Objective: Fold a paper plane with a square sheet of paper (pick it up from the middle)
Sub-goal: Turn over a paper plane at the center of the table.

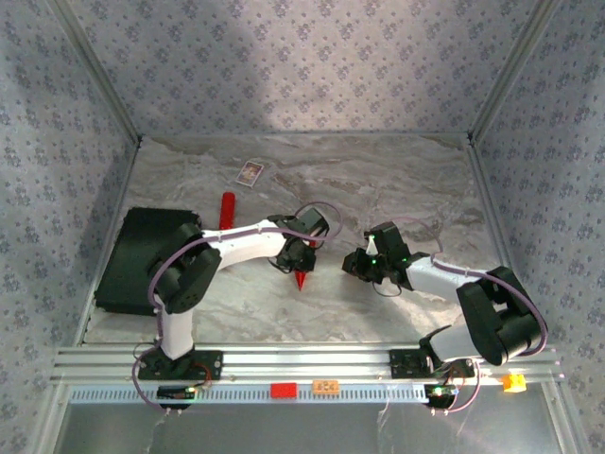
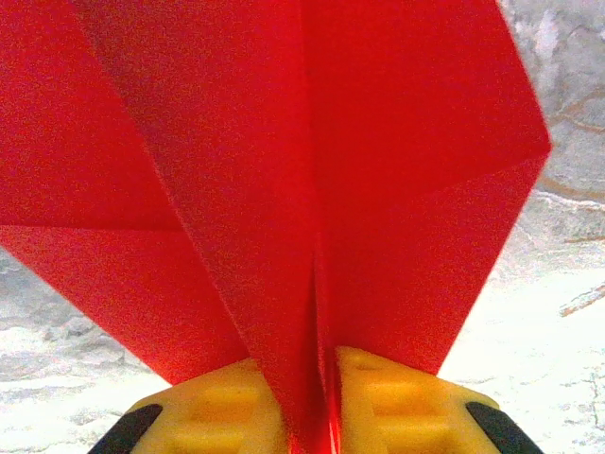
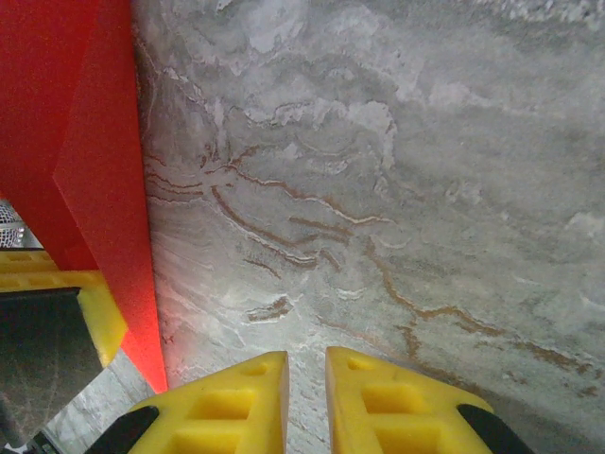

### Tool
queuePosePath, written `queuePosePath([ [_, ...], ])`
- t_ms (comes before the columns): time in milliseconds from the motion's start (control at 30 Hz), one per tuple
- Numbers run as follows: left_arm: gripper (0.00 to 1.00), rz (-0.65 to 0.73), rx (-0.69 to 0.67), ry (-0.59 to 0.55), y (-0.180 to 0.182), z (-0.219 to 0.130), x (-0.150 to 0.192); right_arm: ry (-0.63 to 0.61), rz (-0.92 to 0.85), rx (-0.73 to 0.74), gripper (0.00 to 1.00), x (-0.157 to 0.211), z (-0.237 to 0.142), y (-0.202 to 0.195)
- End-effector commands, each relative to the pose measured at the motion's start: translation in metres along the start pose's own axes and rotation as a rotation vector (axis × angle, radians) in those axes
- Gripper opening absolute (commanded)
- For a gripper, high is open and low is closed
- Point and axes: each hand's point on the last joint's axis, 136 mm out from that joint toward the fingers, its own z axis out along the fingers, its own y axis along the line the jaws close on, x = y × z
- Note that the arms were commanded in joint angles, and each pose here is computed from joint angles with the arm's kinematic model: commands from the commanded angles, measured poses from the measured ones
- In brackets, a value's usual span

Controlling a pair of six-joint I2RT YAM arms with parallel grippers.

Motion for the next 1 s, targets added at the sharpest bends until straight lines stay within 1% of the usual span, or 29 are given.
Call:
queuePosePath([
  [0,0.19,0.026,-0.063,0.022,0.005,0.003,0.004,-0.006,-0.006,-0.018,0.20,-0.006,0.000,0.010],
  [100,0.20,0.029,-0.071,0.017,0.003,0.005,0.004,-0.007,-0.006,-0.013,0.20,-0.006,0.000,0.009],
  [267,0.20,0.039,-0.122,0.043,0.009,0.006,0.009,-0.011,-0.005,-0.005,0.20,-0.006,0.000,0.006],
  [467,0.22,0.037,-0.132,0.046,0.008,0.008,0.010,-0.022,0.004,0.008,0.20,-0.006,-0.002,0.002],
  [767,0.26,0.031,-0.149,0.053,0.001,0.014,0.012,-0.024,0.004,0.008,0.20,-0.006,-0.004,0.001],
  [967,0.27,0.004,-0.153,0.063,-0.001,0.019,0.014,-0.049,0.009,0.018,0.20,-0.009,-0.011,-0.003],
])
